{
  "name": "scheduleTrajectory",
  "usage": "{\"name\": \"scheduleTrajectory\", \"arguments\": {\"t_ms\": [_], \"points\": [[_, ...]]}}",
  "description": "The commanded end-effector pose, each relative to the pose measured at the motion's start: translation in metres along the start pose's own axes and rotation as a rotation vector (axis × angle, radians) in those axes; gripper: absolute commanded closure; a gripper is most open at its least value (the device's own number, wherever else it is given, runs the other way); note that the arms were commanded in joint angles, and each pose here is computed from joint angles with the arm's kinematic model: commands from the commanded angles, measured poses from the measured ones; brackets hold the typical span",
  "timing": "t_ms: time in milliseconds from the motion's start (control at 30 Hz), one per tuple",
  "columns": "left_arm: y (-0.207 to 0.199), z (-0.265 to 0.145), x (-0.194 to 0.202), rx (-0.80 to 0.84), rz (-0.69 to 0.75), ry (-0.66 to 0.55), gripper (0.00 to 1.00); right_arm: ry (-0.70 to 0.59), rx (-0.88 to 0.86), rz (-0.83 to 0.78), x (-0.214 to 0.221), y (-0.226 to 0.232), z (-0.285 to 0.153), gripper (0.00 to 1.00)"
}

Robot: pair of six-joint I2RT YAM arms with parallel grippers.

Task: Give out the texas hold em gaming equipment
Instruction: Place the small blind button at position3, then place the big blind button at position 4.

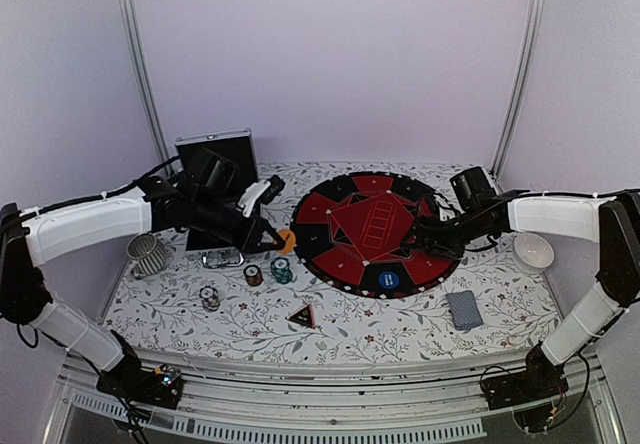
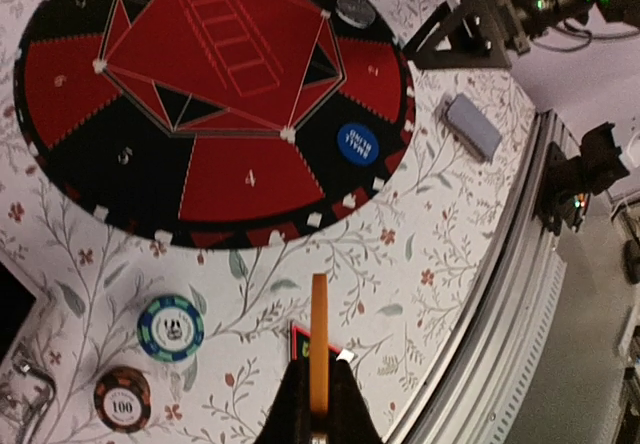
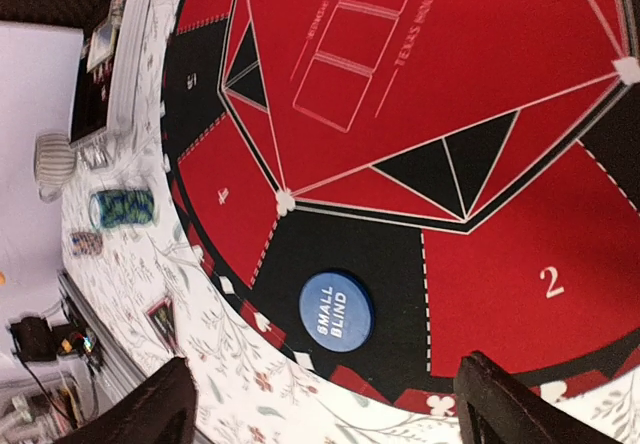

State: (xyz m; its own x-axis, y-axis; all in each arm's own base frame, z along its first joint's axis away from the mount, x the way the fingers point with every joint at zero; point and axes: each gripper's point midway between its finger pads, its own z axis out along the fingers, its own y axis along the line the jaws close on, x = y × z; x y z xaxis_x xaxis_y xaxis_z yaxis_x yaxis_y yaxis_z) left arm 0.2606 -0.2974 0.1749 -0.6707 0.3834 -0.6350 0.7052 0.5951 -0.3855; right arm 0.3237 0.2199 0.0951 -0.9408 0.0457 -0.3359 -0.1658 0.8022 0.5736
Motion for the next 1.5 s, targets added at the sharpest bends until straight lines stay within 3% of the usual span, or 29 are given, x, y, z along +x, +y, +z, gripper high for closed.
{"name": "scheduleTrajectory", "arguments": {"t_ms": [0,167,333,633,900,1100,1267,1467], "points": [[0.004,0.004,-0.058,-0.008,0.001,-0.087,1.00,-0.042,0.082,-0.062,0.000,0.008,-0.022,0.01],[0.020,0.045,-0.090,0.024,-0.050,-0.062,1.00,-0.037,0.075,-0.115,0.016,0.021,-0.031,0.01],[0.066,0.089,-0.108,-0.030,-0.131,-0.030,1.00,-0.065,0.043,-0.129,0.024,0.030,-0.045,0.01],[0.149,0.150,-0.069,-0.049,-0.331,0.093,1.00,-0.079,0.041,-0.119,0.031,0.028,-0.051,0.01],[0.164,0.163,-0.048,-0.038,-0.354,0.143,0.99,-0.051,0.054,-0.095,0.033,0.022,-0.040,0.01],[0.171,0.163,-0.039,-0.051,-0.359,0.161,0.69,-0.059,0.038,-0.098,0.029,0.030,-0.042,0.01],[0.184,0.147,-0.049,-0.173,-0.312,0.140,0.46,-0.063,0.016,-0.106,0.028,0.040,-0.045,0.01],[0.184,0.117,-0.080,-0.312,-0.199,0.081,0.34,-0.052,0.024,-0.125,0.031,0.049,-0.042,0.01]]}}
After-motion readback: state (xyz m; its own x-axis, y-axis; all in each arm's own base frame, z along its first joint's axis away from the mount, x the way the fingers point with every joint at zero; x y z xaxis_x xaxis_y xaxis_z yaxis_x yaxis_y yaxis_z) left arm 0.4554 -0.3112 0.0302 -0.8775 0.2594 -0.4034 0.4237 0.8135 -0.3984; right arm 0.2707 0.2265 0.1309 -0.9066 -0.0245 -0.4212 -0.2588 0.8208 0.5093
